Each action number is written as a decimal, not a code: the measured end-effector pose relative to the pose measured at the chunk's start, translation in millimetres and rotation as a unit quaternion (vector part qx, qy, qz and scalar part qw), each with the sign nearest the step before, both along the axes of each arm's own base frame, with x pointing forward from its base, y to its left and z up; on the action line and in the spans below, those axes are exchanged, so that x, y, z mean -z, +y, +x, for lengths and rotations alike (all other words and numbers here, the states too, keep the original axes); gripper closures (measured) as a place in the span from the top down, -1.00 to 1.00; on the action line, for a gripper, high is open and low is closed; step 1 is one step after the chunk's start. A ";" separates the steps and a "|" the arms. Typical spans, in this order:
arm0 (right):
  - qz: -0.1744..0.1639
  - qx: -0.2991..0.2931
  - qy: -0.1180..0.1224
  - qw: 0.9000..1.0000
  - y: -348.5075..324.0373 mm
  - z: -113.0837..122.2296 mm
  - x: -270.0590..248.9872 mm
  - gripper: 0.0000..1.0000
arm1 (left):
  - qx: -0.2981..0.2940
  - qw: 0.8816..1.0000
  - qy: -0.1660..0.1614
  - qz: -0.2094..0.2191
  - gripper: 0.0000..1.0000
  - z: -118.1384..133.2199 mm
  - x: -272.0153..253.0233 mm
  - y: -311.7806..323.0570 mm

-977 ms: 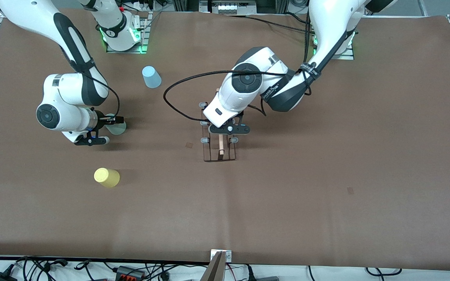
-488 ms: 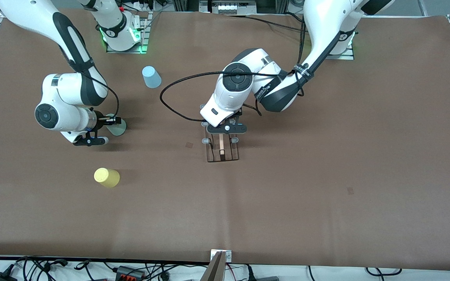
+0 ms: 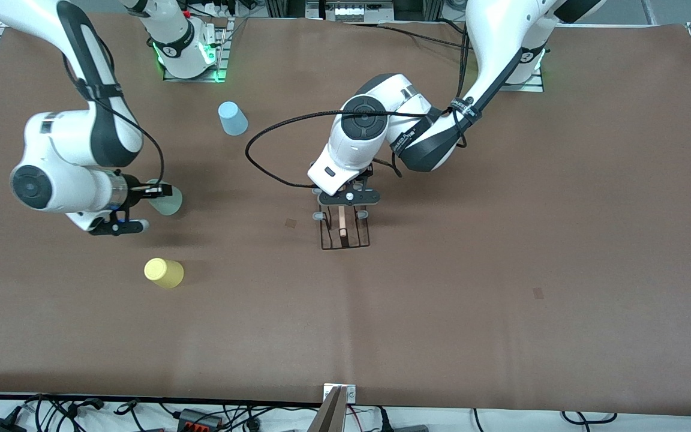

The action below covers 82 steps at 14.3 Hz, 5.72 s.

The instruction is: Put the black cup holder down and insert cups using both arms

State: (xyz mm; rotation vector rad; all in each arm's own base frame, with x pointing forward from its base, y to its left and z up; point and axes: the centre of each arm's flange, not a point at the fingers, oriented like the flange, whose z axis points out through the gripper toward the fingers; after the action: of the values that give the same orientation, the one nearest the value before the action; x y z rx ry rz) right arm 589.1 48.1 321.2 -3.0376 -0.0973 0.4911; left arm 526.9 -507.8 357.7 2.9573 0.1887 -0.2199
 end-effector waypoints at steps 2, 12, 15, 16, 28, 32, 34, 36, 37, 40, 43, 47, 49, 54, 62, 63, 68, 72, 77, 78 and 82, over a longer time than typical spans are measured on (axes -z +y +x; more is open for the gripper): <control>0.004 -0.015 -0.016 1.000 20.8 10.6 -17.1 0.32 | -0.025 1.000 -0.008 -0.005 0.13 18.8 -12.5 15.1; 0.006 -0.039 -0.004 0.999 154.4 3.1 -54.5 0.32 | -0.127 0.990 -0.002 0.053 0.95 103.5 -149.1 251.8; 0.020 -0.040 -0.001 0.999 210.9 -10.4 -94.6 0.32 | -0.072 0.995 0.001 0.063 1.00 102.6 -181.5 320.2; 0.019 -0.042 -0.003 0.999 228.6 -17.1 -100.6 0.32 | -0.060 0.996 0.003 0.063 1.00 103.0 -187.7 340.6; 0.058 -0.067 0.017 0.996 354.6 -70.7 -58.7 0.32 | -0.009 0.998 0.013 0.057 1.00 101.7 -189.1 369.1; 0.052 -0.074 0.025 0.996 368.0 -78.2 -40.8 0.32 | 0.026 0.998 0.010 0.055 1.00 102.3 -189.5 376.4; 0.051 -0.074 0.026 0.996 368.2 -78.2 -38.9 0.32 | 0.044 0.997 0.001 0.066 1.00 101.8 -195.2 399.9; 0.051 -0.075 0.026 0.995 369.9 -79.5 -38.2 0.32 | 0.033 0.997 0.003 0.075 1.00 95.2 -199.5 425.3; 0.050 -0.078 0.027 0.995 372.1 -81.4 -37.0 0.32 | 0.022 0.997 0.007 0.068 1.00 90.6 -198.5 436.1; 0.045 -0.083 0.035 0.995 378.0 -85.8 -24.5 0.32 | 0.002 0.998 0.002 0.059 1.00 73.2 -187.5 456.2; 0.040 -0.081 0.042 0.995 379.1 -85.1 -8.6 0.32 | 0.001 0.998 0.003 0.060 1.00 58.3 -183.5 456.8; 0.040 -0.080 0.038 0.995 384.2 -83.5 10.3 0.32 | 0.000 0.998 0.023 0.061 1.00 51.4 -179.4 460.3; 0.040 -0.080 0.036 0.995 386.3 -83.6 15.2 0.33 | -0.002 0.998 0.024 0.060 1.00 51.4 -178.8 461.9; 0.040 -0.075 0.033 0.996 386.4 -81.9 12.8 0.89 | -0.006 0.998 0.012 0.060 1.00 54.5 -180.1 464.3; 0.022 0.018 -0.026 0.999 304.5 -5.6 -45.1 1.00 | -0.016 0.998 0.007 0.061 1.00 56.3 -181.6 476.1; 0.012 0.043 -0.037 0.998 274.6 12.4 -48.1 1.00 | -0.015 0.998 0.006 0.061 1.00 55.7 -183.0 475.7; -0.035 0.102 -0.129 0.986 156.9 80.9 -44.3 1.00 | -0.015 0.998 -0.001 0.061 1.00 52.7 -191.1 475.0; -0.071 0.045 -0.131 0.988 79.5 106.2 -0.5 1.00 | -0.014 0.998 -0.001 0.061 1.00 52.5 -191.2 474.3; -0.074 0.020 -0.126 0.989 20.2 119.5 31.3 1.00 | -0.013 0.998 -0.002 0.061 1.00 52.4 -191.4 472.1; -0.075 0.021 -0.133 0.988 18.6 121.7 36.0 1.00 | -0.012 0.998 -0.002 0.061 1.00 52.3 -191.4 471.9; -0.067 0.025 -0.150 0.986 20.8 127.7 59.4 1.00 | -0.012 0.998 -0.002 0.061 1.00 52.3 -191.4 471.7</control>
State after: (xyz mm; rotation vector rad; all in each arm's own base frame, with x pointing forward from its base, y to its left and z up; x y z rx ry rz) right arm 716.7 69.0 261.8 -3.2121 -0.0028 0.0339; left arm 579.2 -36.0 549.1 3.0737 0.2460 -0.2063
